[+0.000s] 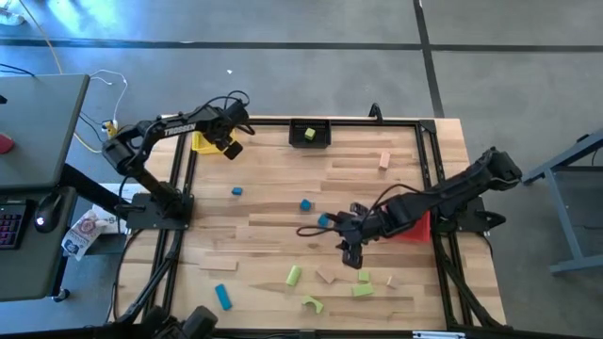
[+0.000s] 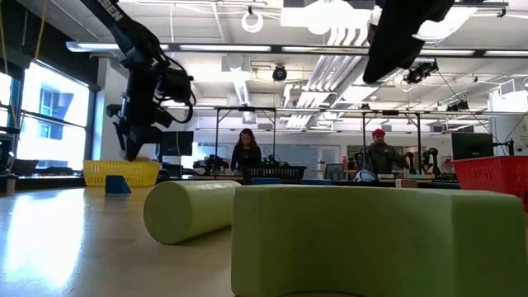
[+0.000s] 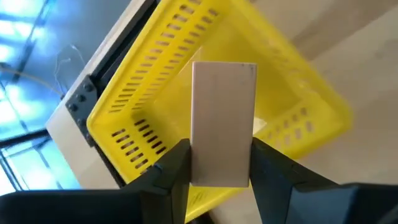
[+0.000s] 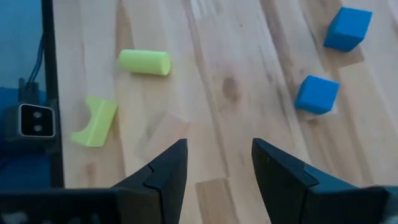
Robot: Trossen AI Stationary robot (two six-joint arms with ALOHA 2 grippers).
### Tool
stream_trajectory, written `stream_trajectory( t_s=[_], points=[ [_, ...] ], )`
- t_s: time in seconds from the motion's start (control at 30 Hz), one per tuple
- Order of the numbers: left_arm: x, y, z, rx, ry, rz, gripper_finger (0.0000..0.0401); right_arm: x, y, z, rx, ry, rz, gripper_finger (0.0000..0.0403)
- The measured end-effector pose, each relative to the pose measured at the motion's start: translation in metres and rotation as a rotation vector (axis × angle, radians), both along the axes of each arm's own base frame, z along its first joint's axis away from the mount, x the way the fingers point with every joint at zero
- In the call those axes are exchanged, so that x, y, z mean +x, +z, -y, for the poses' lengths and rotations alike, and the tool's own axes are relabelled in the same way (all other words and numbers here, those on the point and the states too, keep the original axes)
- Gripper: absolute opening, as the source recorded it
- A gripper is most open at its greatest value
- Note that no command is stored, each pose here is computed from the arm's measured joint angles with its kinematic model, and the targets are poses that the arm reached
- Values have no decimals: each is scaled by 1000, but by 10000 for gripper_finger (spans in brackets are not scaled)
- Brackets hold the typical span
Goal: Sort & place blocks by color
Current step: Put the brown block into the yellow basket
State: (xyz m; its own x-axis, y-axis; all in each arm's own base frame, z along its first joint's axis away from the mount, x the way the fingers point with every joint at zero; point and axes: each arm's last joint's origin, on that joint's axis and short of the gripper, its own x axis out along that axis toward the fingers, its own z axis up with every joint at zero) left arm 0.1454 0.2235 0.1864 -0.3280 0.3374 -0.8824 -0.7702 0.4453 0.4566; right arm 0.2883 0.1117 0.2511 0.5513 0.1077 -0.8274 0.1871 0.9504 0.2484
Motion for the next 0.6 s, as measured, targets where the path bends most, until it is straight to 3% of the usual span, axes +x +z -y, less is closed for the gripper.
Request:
stream_trajectory(
  t_s=[0.33,0.6],
  points=[
    [0,-2,-1,-4,19,2,125,-10,0,-23,37,32,-13,165],
    [1,-3,0,-29,-10,6,168,-22,-13,-46,47,48,-107,165]
  ],
)
